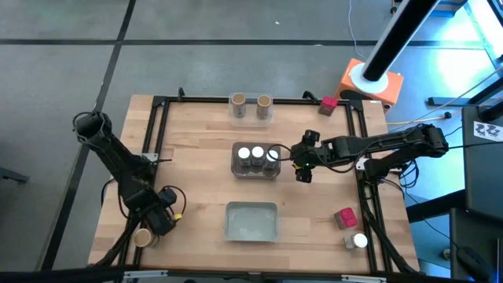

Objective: Sort spices by type
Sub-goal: Put the bottom left red seasoning can into the gray bin

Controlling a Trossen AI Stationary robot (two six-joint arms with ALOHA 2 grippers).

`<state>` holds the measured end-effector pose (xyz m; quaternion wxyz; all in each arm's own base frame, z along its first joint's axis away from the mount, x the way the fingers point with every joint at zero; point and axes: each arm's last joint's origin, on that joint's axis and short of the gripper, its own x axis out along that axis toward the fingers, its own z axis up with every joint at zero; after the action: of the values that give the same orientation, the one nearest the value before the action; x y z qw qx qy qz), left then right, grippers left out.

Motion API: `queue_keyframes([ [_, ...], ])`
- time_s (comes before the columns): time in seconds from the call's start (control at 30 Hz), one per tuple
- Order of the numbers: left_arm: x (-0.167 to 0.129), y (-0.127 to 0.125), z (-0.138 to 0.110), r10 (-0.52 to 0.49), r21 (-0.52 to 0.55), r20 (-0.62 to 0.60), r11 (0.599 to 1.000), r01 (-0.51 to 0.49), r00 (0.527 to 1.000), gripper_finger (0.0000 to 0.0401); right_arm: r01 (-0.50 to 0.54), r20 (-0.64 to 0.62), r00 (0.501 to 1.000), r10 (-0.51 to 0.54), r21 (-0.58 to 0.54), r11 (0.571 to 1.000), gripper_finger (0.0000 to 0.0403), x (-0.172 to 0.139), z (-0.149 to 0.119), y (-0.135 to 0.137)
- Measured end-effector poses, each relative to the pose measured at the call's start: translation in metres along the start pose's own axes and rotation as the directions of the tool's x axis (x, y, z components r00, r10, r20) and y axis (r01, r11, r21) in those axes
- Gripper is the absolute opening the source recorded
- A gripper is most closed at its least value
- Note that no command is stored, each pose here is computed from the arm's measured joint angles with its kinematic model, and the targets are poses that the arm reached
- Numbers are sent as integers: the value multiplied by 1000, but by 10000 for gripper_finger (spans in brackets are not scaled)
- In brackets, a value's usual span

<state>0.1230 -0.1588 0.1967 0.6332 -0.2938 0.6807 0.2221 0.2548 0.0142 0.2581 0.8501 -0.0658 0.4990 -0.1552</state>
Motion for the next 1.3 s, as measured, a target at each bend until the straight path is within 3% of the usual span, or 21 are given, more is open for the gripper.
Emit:
queue_keyframes([
  [0.3, -13, -9, 34, -68, 125, 69, 990, 59, 995, 203, -35, -11, 999, 35, -2, 999, 363, 0, -1, 1],
  [0.53, -52, -24, 66, -171, 281, 253, 955, 97, 952, 203, -43, -11, 999, 43, -9, 999, 363, 0, -1, 1],
  [0.63, -73, -34, 80, -261, 365, 352, 923, 125, 899, 203, -60, -12, 998, 60, -9, 998, 363, 0, -1, 2],
  [0.73, -93, -50, 93, -404, 502, 413, 849, 167, 816, 203, -78, -1, 997, 78, -5, 997, 363, 0, 1, 2],
  [0.83, -105, -65, 105, -453, 596, 440, 793, 125, 775, 203, -88, 2, 996, 88, -4, 996, 363, 0, 1, 3],
  [1.03, -118, -96, 132, -379, 668, 451, 744, -24, 808, 203, -88, 5, 996, 89, -21, 996, 363, 0, 1, 3],
  [1.3, -102, -131, 172, -222, 709, 407, 688, -154, 886, 203, -89, 13, 996, 89, -37, 995, 363, 0, 2, 3],
])
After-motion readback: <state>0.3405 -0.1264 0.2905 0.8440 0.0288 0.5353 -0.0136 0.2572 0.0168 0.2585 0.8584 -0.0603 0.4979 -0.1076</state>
